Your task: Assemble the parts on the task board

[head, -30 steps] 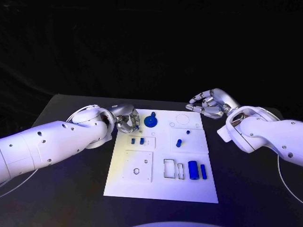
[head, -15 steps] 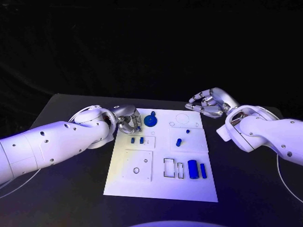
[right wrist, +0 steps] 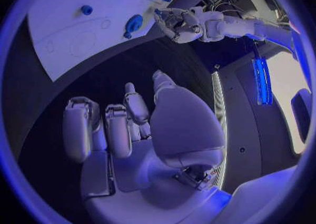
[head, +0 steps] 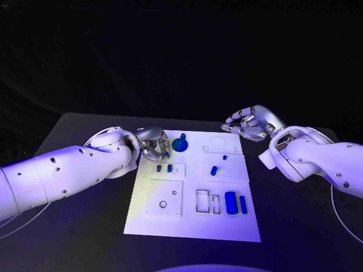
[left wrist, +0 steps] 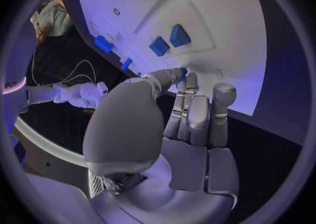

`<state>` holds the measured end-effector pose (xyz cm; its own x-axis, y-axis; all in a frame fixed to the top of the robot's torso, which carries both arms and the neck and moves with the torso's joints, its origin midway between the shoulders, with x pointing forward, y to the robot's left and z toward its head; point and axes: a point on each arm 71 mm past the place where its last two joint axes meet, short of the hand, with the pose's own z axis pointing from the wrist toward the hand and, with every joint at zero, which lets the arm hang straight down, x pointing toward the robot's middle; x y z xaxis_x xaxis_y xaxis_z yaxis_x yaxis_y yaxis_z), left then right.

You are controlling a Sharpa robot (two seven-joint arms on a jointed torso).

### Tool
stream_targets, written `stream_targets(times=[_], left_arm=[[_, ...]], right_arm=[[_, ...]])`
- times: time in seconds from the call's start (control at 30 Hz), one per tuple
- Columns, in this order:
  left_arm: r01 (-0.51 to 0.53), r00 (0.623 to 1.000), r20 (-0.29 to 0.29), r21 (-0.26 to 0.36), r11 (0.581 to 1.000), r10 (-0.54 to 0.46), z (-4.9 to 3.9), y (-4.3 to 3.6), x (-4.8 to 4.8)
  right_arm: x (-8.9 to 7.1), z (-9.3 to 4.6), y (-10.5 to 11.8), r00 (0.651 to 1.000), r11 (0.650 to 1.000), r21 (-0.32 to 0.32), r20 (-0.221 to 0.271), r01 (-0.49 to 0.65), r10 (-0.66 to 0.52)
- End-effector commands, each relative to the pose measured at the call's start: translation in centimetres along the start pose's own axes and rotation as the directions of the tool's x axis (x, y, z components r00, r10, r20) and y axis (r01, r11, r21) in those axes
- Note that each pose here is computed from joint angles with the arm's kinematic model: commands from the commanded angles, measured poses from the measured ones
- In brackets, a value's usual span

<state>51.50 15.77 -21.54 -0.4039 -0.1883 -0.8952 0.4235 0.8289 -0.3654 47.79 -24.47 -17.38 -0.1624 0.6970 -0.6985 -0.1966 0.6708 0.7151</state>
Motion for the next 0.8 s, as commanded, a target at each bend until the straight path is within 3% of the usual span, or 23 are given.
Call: stream_targets(times=[0.03,0.8], left_arm=[[0.004,1.000,-0.026,0.006,1.000,-0.004,0.13,-0.19,0.25],[-0.002,0.999,-0.051,0.006,1.000,0.002,0.51,-0.46,0.70]], right_arm=[[0.08,-0.01,0.11,1.000,1.000,-0.014,-0.004,0.009,-0.009],[0.05,-0.03,0.09,1.000,1.000,-0.014,-0.003,0.009,-0.009]])
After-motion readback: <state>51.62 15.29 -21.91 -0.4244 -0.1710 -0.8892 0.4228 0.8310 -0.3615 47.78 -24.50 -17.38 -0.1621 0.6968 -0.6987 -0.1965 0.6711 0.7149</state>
